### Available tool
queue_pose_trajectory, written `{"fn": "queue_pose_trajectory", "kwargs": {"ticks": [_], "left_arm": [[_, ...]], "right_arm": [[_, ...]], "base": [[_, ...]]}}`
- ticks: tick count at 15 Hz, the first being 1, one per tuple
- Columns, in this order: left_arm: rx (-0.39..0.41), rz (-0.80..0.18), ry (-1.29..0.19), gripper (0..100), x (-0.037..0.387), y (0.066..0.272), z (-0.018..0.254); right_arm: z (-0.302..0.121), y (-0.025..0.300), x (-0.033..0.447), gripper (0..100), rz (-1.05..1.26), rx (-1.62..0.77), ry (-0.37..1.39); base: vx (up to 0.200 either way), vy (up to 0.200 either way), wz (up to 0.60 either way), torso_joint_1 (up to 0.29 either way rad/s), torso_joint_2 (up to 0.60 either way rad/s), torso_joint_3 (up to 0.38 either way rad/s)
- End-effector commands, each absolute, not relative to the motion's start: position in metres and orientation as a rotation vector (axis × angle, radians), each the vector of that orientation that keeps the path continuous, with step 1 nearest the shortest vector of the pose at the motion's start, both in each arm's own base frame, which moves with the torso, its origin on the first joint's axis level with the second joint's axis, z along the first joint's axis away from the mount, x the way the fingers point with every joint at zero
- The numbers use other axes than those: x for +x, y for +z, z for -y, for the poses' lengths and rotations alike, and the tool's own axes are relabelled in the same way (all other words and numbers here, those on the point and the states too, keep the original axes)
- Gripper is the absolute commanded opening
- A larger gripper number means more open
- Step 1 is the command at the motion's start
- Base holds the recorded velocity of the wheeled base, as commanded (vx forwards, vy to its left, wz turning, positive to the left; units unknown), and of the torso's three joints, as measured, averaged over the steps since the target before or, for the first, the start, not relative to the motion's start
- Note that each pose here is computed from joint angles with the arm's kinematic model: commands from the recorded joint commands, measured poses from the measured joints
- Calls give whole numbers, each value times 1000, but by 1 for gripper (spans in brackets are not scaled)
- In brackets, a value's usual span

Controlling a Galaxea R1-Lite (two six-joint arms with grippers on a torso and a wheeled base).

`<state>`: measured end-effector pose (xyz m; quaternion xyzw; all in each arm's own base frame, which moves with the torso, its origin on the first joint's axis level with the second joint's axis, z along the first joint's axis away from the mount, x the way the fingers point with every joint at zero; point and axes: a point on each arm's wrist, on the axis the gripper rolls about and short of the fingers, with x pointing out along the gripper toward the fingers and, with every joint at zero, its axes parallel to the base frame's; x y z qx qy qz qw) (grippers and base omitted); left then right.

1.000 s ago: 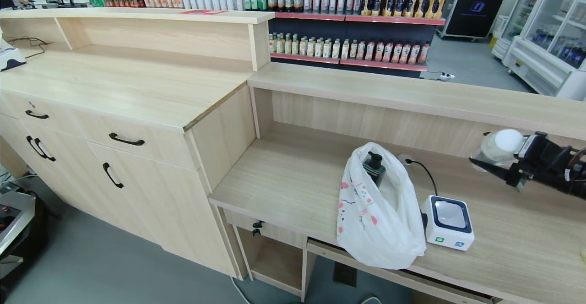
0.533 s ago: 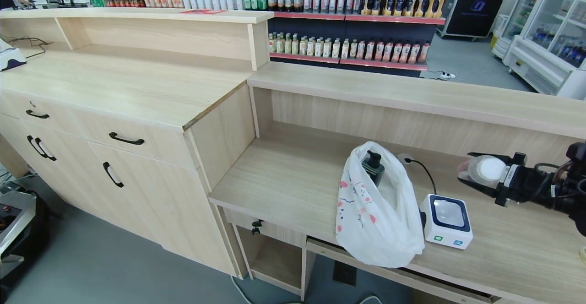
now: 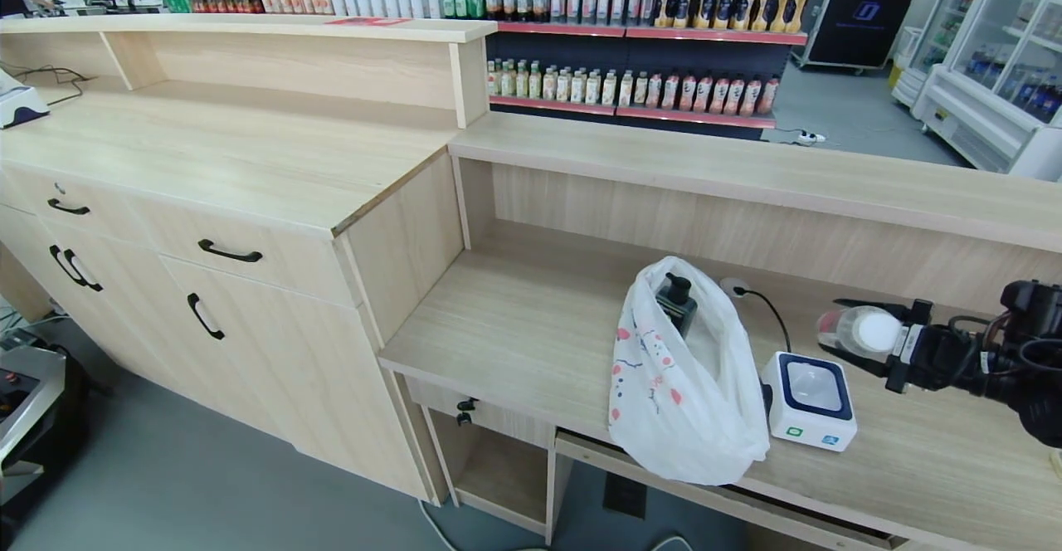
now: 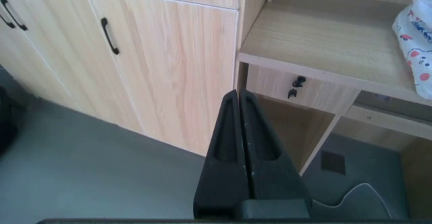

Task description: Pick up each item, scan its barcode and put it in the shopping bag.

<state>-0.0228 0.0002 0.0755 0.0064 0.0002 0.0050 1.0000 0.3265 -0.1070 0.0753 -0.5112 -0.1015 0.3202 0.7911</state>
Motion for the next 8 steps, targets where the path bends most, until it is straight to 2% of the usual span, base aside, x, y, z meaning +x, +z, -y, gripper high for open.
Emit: {"fn": "queue_pose_trajectory", "kwargs": {"ticks": [1, 8], "left_arm": [[12, 0, 11, 0, -23, 75, 0], [14, 0, 11, 0, -23, 75, 0]], "right_arm": [[108, 63, 330, 0, 202, -1077, 709], [109, 51, 342, 0, 199, -1067, 725]], "base": [[0, 0, 0, 0, 0, 0], [0, 0, 0, 0, 0, 0]]}}
